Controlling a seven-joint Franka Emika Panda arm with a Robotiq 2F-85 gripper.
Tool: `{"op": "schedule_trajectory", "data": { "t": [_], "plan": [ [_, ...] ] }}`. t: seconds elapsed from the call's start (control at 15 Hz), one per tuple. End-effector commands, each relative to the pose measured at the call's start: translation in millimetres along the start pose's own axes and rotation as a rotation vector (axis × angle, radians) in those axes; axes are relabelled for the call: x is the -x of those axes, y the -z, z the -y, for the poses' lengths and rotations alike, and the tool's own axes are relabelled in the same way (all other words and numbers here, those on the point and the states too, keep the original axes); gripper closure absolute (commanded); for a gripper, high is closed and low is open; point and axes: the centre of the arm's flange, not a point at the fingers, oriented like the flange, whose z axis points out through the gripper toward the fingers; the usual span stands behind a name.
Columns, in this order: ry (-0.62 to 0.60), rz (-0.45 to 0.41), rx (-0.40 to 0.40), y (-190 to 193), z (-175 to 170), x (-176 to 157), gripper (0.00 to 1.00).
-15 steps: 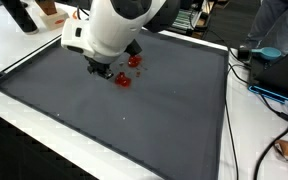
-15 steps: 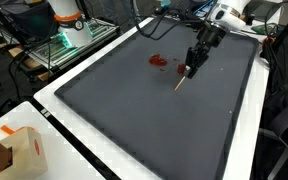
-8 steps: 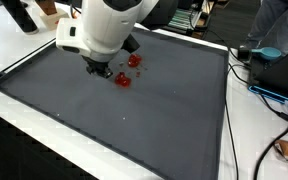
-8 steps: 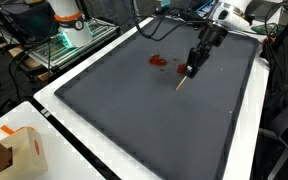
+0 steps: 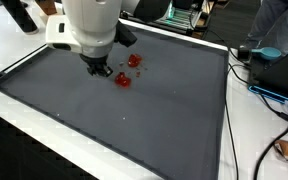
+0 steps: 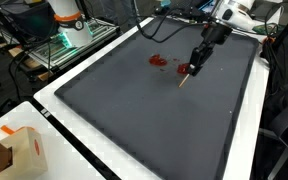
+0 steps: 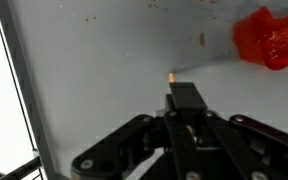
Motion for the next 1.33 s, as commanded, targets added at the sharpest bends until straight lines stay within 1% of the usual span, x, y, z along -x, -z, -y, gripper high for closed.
{"op": "schedule_trajectory", "data": {
  "t": [0.0, 0.47, 0.87, 1.27],
  "plan": [
    [0.023, 0.026, -0.09, 6.2, -11.8, 0.5, 0.97],
    [0.055, 0.018, -0.206, 27.9, -35.2, 4.4, 0.97],
    [0.085, -0.009, -0.333, 52.1, -57.7, 10.0, 0.97],
    [0.129, -0.032, -0.42, 73.1, -70.9, 20.7, 0.97]
  ]
}}
